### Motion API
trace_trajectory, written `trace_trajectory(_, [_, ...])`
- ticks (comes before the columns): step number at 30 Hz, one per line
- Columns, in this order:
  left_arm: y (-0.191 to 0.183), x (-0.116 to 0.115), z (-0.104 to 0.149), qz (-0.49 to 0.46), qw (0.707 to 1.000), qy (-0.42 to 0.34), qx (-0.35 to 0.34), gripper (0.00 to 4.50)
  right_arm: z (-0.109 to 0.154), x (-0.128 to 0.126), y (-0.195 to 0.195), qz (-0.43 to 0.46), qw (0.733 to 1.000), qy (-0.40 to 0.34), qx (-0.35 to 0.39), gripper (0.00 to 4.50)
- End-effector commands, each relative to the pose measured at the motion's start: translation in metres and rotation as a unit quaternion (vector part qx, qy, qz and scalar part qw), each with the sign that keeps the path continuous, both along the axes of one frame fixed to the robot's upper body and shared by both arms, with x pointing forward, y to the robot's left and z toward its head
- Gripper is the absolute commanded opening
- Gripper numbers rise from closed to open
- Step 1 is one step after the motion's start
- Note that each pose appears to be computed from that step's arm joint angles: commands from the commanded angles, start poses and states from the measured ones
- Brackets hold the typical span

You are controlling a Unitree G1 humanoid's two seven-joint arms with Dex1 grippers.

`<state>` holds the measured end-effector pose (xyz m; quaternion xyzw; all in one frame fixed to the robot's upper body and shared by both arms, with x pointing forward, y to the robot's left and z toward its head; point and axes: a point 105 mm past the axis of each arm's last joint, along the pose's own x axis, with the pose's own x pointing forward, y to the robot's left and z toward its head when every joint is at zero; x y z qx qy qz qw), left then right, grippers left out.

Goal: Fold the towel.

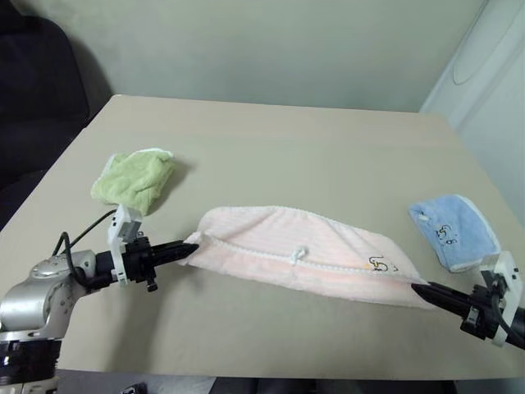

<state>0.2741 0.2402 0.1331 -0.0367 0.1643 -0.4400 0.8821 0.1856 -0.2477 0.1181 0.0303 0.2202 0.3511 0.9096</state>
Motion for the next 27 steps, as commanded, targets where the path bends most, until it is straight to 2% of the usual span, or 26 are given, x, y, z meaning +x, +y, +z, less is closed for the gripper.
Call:
trace_trajectory(1, [0.010, 0.021, 0.018, 0.045, 0.998, -0.040, -0.008, 0.00, 0.012, 0.012, -0.008, -0.006, 0.999, -0.034, -0.015, 0.04])
trace_trajectory(6, [0.014, 0.050, 0.035, 0.082, 0.994, -0.068, -0.034, 0.00, 0.029, 0.035, -0.018, -0.016, 0.996, -0.083, -0.035, 0.04])
trace_trajectory(10, [0.010, 0.083, 0.064, 0.105, 0.986, -0.115, -0.065, 0.00, 0.056, 0.080, -0.043, -0.070, 0.983, -0.156, -0.069, 0.04])
trace_trajectory(13, [0.004, 0.110, 0.102, 0.116, 0.975, -0.173, -0.081, 0.00, 0.095, 0.114, -0.059, -0.098, 0.965, -0.223, -0.095, 0.04])
trace_trajectory(15, [0.003, 0.119, 0.130, 0.117, 0.966, -0.213, -0.091, 0.00, 0.125, 0.130, -0.065, -0.113, 0.951, -0.270, -0.103, 0.04])
trace_trajectory(18, [0.007, 0.123, 0.163, 0.123, 0.953, -0.254, -0.106, 0.00, 0.155, 0.138, -0.069, -0.118, 0.937, -0.314, -0.097, 0.04])
trace_trajectory(21, [0.009, 0.118, 0.180, 0.114, 0.948, -0.274, -0.112, 0.00, 0.168, 0.136, -0.067, -0.102, 0.932, -0.333, -0.100, 0.04])
trace_trajectory(23, [0.009, 0.107, 0.176, 0.096, 0.951, -0.277, -0.100, 0.00, 0.165, 0.130, -0.060, -0.083, 0.936, -0.329, -0.096, 0.04])
trace_trajectory(27, [0.013, 0.083, 0.151, 0.062, 0.964, -0.243, -0.086, 0.00, 0.140, 0.114, -0.052, -0.052, 0.952, -0.289, -0.082, 0.04])
